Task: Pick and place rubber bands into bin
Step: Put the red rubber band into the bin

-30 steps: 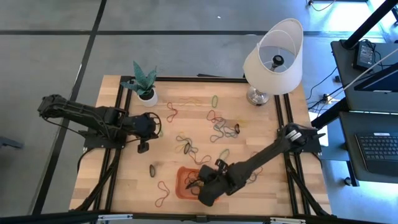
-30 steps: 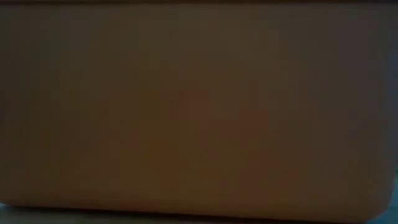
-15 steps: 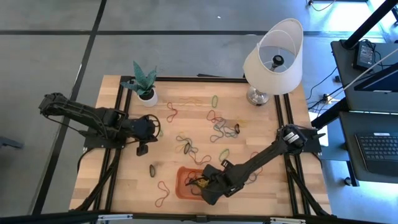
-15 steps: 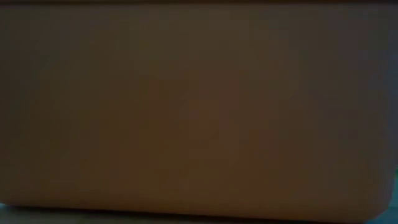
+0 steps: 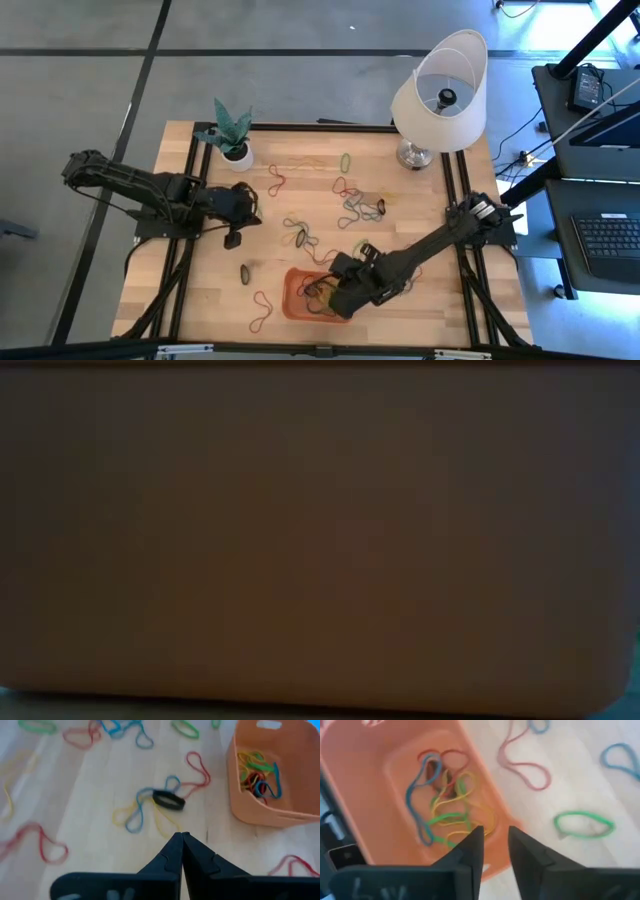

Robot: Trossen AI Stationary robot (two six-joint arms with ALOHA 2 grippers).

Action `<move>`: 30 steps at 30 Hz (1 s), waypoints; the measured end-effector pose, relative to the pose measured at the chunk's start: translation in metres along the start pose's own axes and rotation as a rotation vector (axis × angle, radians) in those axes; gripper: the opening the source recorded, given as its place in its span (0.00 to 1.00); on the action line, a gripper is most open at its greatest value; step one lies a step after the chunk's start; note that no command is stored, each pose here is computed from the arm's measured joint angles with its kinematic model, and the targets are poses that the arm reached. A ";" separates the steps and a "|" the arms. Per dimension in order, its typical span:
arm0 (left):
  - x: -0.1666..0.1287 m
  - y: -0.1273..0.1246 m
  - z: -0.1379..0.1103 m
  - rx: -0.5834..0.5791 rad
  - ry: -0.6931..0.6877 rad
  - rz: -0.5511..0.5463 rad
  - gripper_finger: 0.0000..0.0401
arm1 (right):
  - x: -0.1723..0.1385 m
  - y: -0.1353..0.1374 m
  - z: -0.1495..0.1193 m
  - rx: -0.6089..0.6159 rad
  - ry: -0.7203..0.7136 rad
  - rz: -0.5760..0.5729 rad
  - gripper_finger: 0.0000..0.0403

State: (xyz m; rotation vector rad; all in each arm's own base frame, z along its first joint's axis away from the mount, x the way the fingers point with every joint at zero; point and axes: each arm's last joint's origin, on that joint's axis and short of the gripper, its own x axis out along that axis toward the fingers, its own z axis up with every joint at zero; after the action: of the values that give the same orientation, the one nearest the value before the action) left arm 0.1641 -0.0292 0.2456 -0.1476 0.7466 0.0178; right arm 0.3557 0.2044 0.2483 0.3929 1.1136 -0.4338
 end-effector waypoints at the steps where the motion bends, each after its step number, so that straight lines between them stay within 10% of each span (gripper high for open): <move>1: 0.001 0.001 0.002 0.018 -0.010 0.005 0.01 | 0.000 -0.004 0.003 0.008 -0.009 0.003 0.19; 9: 0.014 0.023 0.023 0.037 -0.011 0.062 0.01 | 0.006 -0.058 0.002 0.157 -0.077 -0.043 0.01; 21: 0.049 0.095 0.098 0.026 0.123 0.202 0.01 | 0.014 -0.138 -0.049 0.349 -0.203 0.135 0.02; 30: 0.071 0.153 0.104 -0.074 0.286 0.363 0.01 | 0.023 -0.144 -0.058 0.417 -0.189 0.236 0.02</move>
State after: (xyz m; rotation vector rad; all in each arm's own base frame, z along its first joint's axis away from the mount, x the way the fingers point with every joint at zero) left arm 0.2757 0.1338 0.2534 -0.0841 1.0510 0.3768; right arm 0.2457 0.1085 0.1923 0.8239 0.7775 -0.4830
